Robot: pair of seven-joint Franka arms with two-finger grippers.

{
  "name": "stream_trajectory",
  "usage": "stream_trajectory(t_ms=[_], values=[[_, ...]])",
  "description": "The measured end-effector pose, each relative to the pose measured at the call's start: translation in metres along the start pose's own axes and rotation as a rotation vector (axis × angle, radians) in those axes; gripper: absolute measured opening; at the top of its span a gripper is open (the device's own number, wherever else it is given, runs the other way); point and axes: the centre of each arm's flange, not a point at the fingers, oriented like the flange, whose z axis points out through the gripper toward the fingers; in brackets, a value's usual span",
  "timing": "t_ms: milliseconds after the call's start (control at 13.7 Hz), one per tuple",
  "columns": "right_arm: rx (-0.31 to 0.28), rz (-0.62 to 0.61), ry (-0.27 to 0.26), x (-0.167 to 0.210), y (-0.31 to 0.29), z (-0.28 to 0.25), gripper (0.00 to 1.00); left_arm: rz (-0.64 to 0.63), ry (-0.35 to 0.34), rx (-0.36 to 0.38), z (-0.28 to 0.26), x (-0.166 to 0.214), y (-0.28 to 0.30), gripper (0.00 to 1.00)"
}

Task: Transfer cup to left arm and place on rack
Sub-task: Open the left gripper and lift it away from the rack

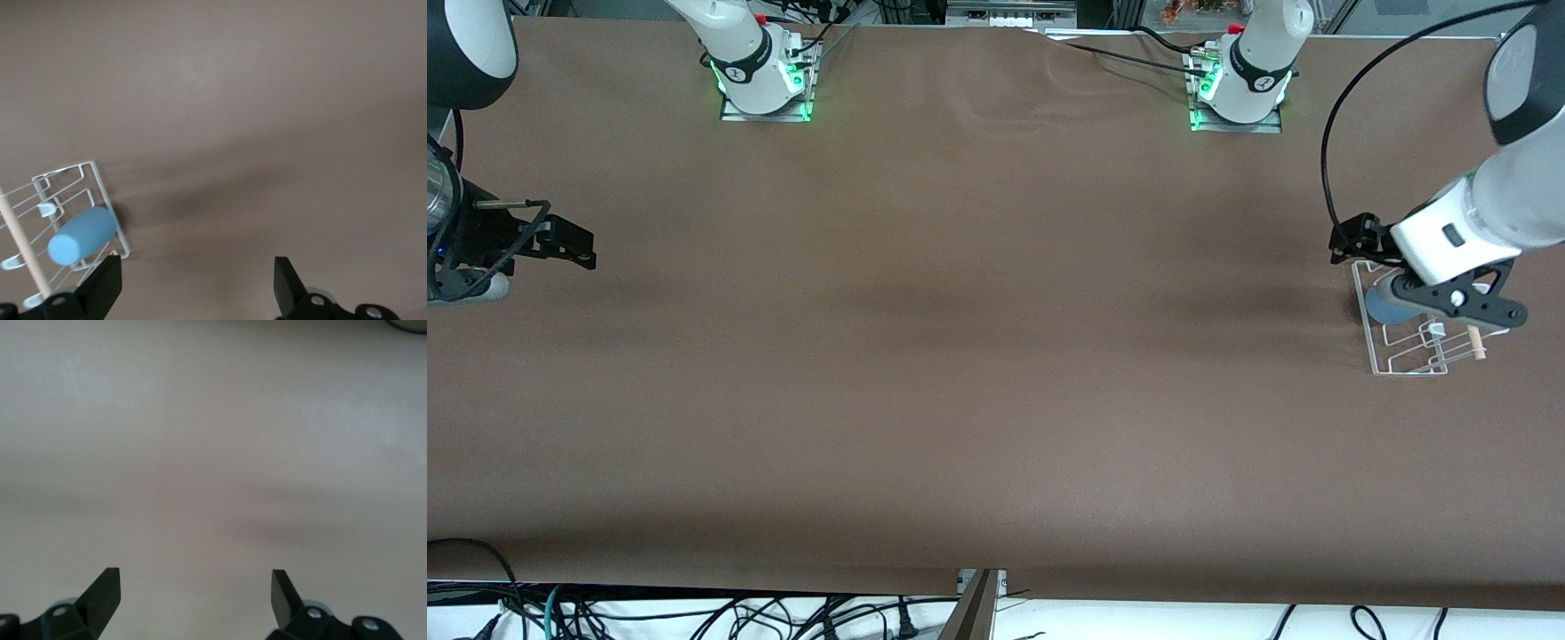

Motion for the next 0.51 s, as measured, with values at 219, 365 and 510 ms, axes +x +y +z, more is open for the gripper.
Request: stream_trajectory(t_ms=[219,365,510], values=[[0.000,0.000,0.000,0.000,0.000,0.000,1.00,-0.065,0.048,-0.005,0.009,-0.034,-0.010,1.00],[0.000,0.000,0.000,0.000,0.000,0.000,1.00,-0.106,0.044,0.017,0.017,-0.043,-0.001,1.00],[0.000,0.000,0.001,0.000,0.000,0.000,1.00,-0.116,0.041,0.028,0.020,-0.044,0.005,1.00]])
